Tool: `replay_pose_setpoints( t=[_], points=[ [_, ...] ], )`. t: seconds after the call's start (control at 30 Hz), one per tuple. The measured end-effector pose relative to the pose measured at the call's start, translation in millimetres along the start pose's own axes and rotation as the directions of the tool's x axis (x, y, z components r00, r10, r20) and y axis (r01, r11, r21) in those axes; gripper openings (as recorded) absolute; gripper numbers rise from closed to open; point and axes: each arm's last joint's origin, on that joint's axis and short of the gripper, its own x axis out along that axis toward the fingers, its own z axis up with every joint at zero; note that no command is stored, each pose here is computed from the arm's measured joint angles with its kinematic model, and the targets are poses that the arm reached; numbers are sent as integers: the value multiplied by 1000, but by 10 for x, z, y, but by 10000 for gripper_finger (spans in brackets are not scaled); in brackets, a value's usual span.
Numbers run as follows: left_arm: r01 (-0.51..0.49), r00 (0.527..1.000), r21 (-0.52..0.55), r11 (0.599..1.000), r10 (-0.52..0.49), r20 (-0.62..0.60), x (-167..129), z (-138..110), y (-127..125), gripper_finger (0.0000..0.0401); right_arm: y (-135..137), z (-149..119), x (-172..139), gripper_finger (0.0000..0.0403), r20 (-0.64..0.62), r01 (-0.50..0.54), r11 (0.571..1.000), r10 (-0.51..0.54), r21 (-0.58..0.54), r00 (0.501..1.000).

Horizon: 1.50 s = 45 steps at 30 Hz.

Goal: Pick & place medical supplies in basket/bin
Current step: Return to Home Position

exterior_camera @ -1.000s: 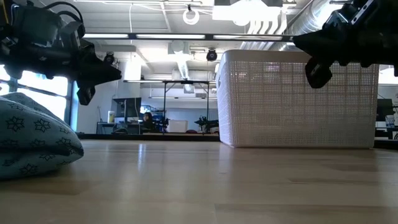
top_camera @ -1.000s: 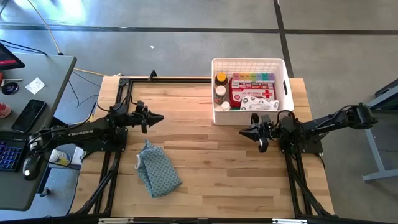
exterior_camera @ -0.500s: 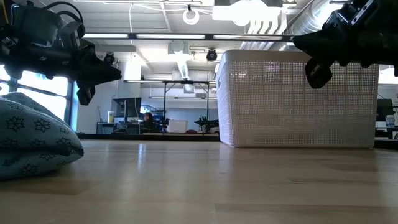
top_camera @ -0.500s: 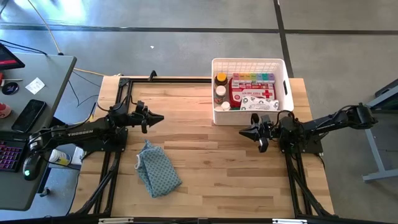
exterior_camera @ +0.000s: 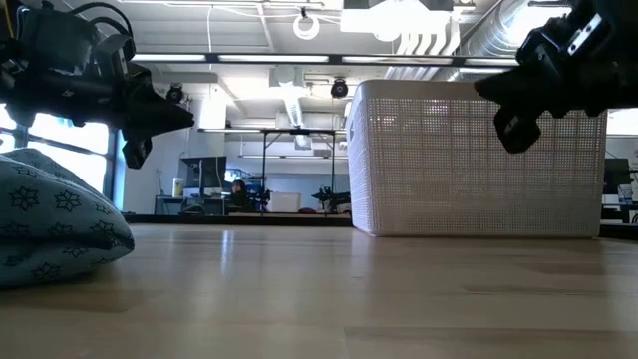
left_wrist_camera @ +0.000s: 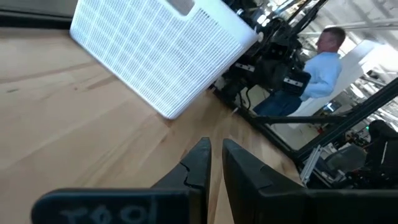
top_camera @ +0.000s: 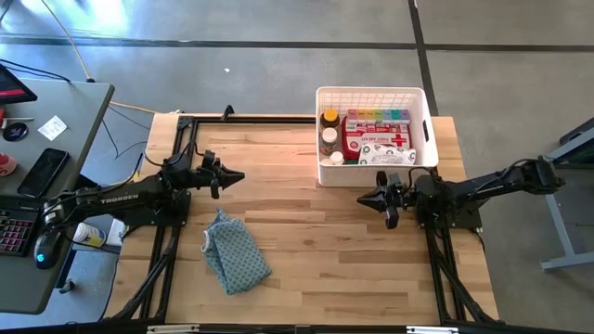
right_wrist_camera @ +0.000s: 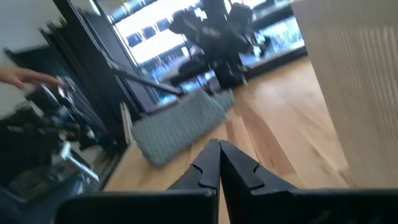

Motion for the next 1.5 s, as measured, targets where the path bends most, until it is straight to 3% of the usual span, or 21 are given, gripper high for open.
replay_pose_setpoints(
  t=[0.3, 0.83, 1.27, 1.4, 1.5],
  points=[
    [0, 1000, 0, 1000, 0, 0, -7, -1, -2, 74, -58, -120, -72, 0, -147, 72, 997, -71, -4, 987],
    [55, 995, 31, 998, -58, 76, -229, 20, -102, 74, -61, -132, -273, 0, -195, 87, 996, -87, -8, 977],
    [52, 996, 28, 998, -53, 68, -265, -4, -101, 74, -38, -85, -354, 0, -141, 59, 998, -58, -1, 988],
    [94, 986, 55, 994, -101, 135, -314, 24, -169, 74, -38, -83, -383, 0, -128, 54, 999, -53, 1, 990],
    [97, 991, 42, 994, -100, 89, -294, -30, -183, 74, -28, -62, -397, 0, -104, 42, 999, -42, 3, 994]
  ],
)
